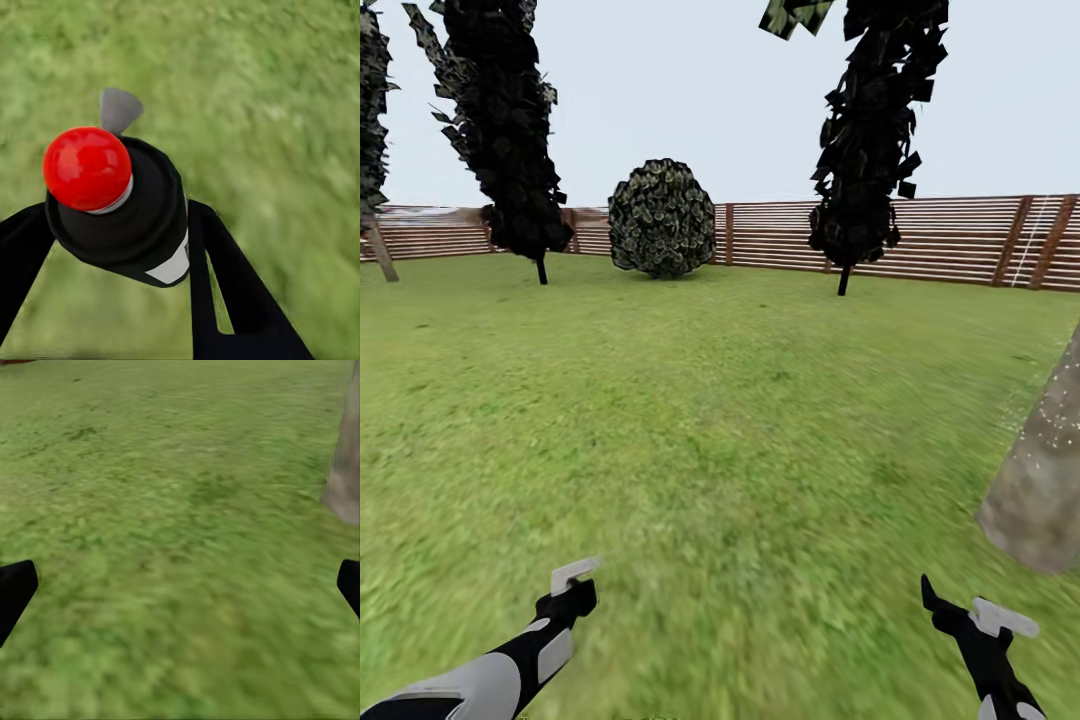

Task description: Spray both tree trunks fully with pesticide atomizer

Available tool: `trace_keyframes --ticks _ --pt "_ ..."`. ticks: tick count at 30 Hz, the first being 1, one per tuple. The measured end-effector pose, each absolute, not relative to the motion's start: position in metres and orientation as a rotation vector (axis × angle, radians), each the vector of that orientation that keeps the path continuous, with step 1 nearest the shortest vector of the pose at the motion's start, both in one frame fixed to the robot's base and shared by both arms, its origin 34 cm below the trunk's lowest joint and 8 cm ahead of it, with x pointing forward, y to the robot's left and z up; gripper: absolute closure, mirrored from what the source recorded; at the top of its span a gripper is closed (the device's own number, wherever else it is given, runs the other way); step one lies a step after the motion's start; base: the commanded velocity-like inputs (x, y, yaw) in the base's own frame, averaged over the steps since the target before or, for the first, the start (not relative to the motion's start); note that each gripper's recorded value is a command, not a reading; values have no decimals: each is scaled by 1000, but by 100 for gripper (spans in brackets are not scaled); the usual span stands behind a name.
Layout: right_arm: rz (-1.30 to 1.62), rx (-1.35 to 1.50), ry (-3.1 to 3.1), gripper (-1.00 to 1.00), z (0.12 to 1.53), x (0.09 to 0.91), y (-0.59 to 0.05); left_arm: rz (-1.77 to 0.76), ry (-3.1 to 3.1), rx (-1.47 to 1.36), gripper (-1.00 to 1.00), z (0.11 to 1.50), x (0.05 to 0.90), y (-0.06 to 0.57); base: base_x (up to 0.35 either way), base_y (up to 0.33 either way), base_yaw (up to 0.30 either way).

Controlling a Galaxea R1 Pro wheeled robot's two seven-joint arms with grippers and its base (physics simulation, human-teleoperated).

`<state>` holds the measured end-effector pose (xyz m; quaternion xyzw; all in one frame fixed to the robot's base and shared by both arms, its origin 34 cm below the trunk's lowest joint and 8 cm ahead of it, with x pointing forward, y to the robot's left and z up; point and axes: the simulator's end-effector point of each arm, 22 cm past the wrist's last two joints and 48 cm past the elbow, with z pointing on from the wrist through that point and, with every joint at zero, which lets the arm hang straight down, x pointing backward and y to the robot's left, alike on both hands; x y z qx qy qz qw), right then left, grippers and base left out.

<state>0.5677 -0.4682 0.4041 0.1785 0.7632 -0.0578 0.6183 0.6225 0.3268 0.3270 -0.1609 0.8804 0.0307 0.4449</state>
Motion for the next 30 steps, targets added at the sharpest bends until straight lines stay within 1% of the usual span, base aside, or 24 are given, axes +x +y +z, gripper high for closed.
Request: trace_keyframes --ticks 4,8,10,17,22,24,26,30 --pt "-168 373 1696 -100 418 570 -469 76 2182 -399 100 327 623 327 0 0 289" --pt "-291 210 1381 -100 485 571 -439 76 2181 -398 100 327 623 327 0 0 273" --pt "-292 197 1346 -100 489 570 -429 76 2180 -398 100 328 623 327 0 0 186" --pt "-120 287 1460 -100 429 563 -371 76 2179 -398 100 329 623 327 0 0 30" --pt "-88 300 1480 -100 421 561 -359 75 2179 -398 100 329 623 327 0 0 1" --pt "-37 321 1512 -100 408 558 -340 75 2179 -398 100 329 623 327 0 0 0" --pt "52 361 1567 -100 386 551 -306 75 2179 -398 100 329 623 327 0 0 0" --pt "82 388 1588 -100 378 546 -297 74 2179 -398 100 329 623 326 0 0 0"
